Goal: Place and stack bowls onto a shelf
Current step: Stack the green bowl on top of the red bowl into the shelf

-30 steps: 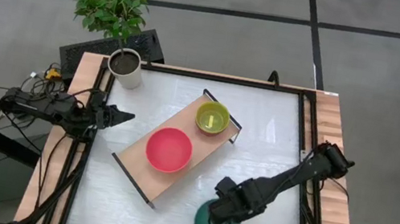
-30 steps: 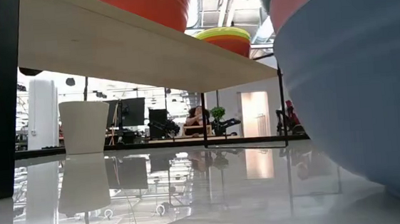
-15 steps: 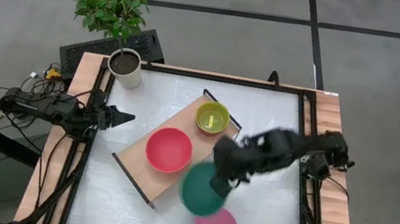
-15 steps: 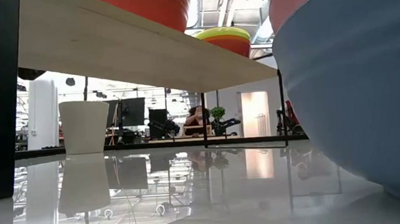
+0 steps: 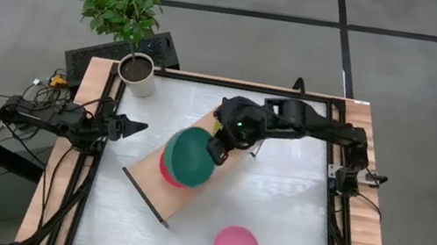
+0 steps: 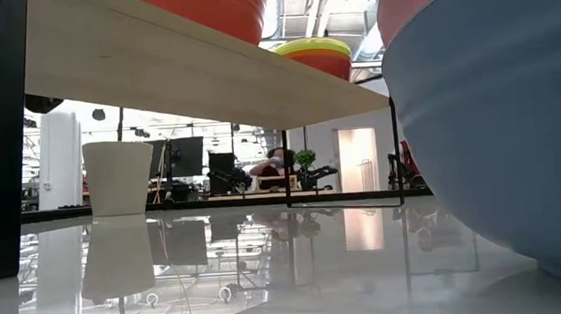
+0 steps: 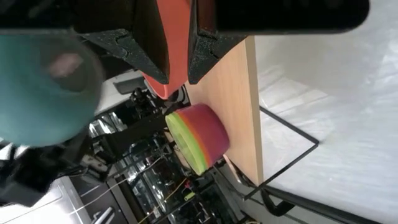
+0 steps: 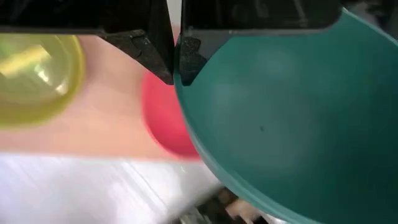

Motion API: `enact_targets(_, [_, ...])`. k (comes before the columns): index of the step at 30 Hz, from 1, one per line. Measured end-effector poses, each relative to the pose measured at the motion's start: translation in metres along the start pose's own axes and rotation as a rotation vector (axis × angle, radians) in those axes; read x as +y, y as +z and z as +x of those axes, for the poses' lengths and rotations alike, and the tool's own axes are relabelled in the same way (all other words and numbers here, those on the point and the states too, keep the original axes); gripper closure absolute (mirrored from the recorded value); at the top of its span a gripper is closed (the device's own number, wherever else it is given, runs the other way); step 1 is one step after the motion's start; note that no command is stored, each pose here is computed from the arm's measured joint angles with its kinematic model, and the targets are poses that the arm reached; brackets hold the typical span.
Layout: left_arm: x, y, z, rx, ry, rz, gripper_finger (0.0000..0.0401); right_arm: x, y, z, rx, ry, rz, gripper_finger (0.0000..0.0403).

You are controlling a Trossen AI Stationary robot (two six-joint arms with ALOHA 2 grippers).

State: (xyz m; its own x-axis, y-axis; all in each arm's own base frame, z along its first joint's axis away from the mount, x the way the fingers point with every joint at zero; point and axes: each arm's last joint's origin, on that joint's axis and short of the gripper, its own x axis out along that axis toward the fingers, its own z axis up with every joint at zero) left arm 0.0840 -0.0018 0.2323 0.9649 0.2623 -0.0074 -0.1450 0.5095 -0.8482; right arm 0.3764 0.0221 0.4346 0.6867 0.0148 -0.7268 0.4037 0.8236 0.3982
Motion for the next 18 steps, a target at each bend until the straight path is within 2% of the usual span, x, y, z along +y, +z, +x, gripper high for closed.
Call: enact_targets(18, [0.002, -0.001, 0.000, -0.003, 0.023, 0.009, 0.0358, -0.016, 0.006, 0.037, 0.070, -0.081, -0.024, 0.0370])
